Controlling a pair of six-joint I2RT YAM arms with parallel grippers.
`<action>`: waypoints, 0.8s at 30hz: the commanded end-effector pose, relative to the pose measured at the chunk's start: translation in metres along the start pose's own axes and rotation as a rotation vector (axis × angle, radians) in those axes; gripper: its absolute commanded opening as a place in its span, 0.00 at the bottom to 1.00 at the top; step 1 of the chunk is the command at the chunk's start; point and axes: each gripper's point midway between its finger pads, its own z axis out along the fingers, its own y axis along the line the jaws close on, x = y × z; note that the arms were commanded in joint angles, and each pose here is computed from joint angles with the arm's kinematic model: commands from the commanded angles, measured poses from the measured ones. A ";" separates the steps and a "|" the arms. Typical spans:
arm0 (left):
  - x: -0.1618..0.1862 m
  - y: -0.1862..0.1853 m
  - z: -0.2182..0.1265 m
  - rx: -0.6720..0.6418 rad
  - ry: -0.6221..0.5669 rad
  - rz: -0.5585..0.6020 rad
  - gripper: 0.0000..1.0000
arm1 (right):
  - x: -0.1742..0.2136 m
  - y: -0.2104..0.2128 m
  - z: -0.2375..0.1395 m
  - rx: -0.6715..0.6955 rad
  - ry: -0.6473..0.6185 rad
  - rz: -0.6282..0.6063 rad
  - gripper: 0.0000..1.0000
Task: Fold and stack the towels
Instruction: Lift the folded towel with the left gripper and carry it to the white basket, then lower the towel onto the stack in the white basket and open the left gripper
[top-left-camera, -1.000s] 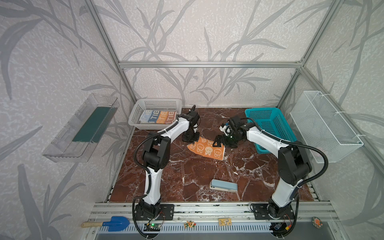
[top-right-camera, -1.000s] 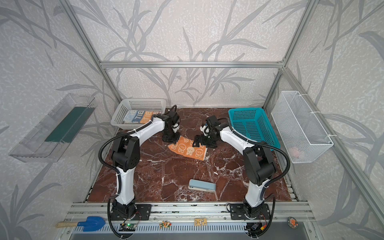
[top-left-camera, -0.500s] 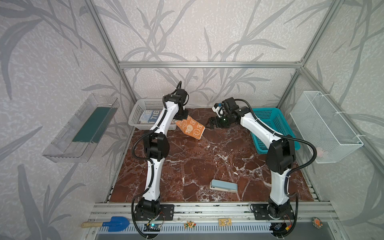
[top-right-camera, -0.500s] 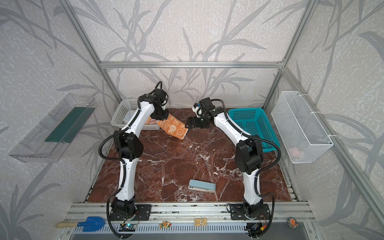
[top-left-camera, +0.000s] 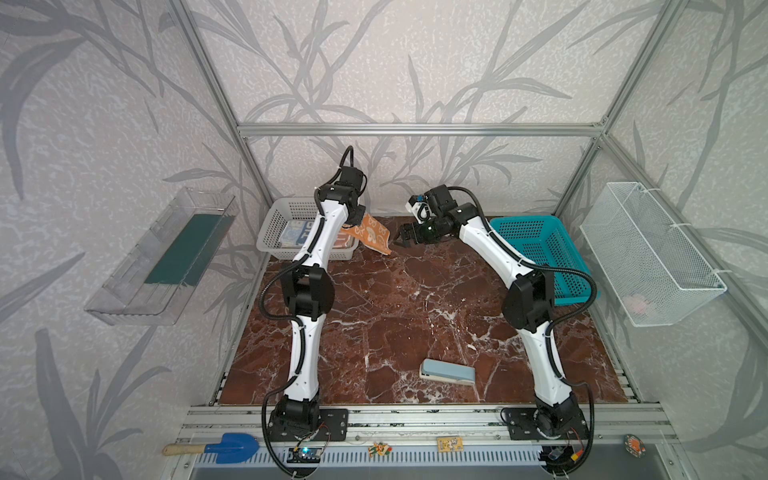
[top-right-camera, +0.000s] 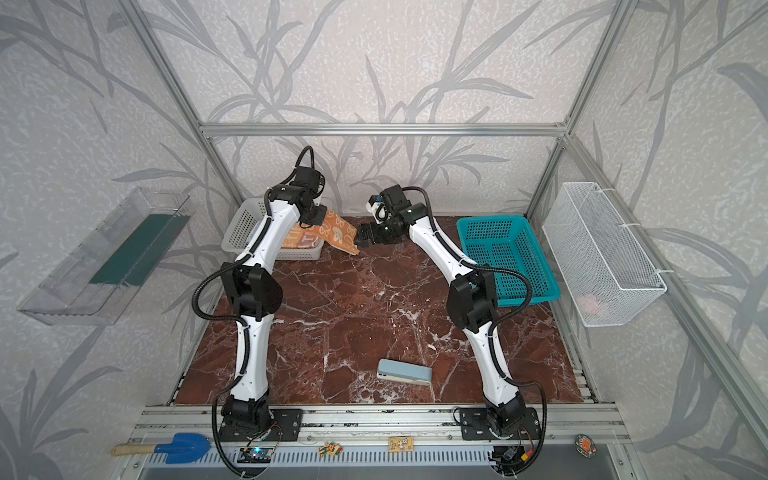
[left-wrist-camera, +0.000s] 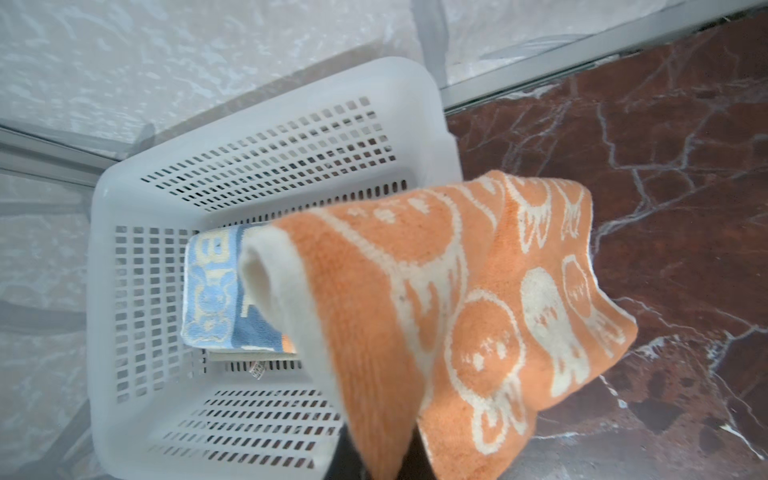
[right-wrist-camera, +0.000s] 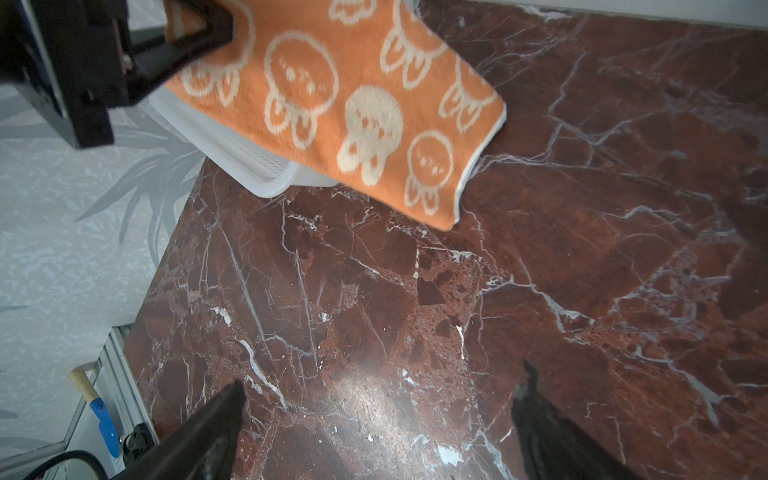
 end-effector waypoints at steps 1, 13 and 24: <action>-0.002 0.041 0.006 -0.059 -0.021 -0.005 0.00 | 0.002 0.009 0.004 0.000 0.030 -0.023 0.99; 0.039 0.097 0.058 -0.040 0.036 -0.041 0.00 | -0.006 0.016 0.028 -0.036 0.011 -0.019 0.99; 0.048 0.113 0.078 -0.039 0.015 -0.053 0.00 | 0.006 0.011 0.036 -0.029 0.054 -0.003 0.99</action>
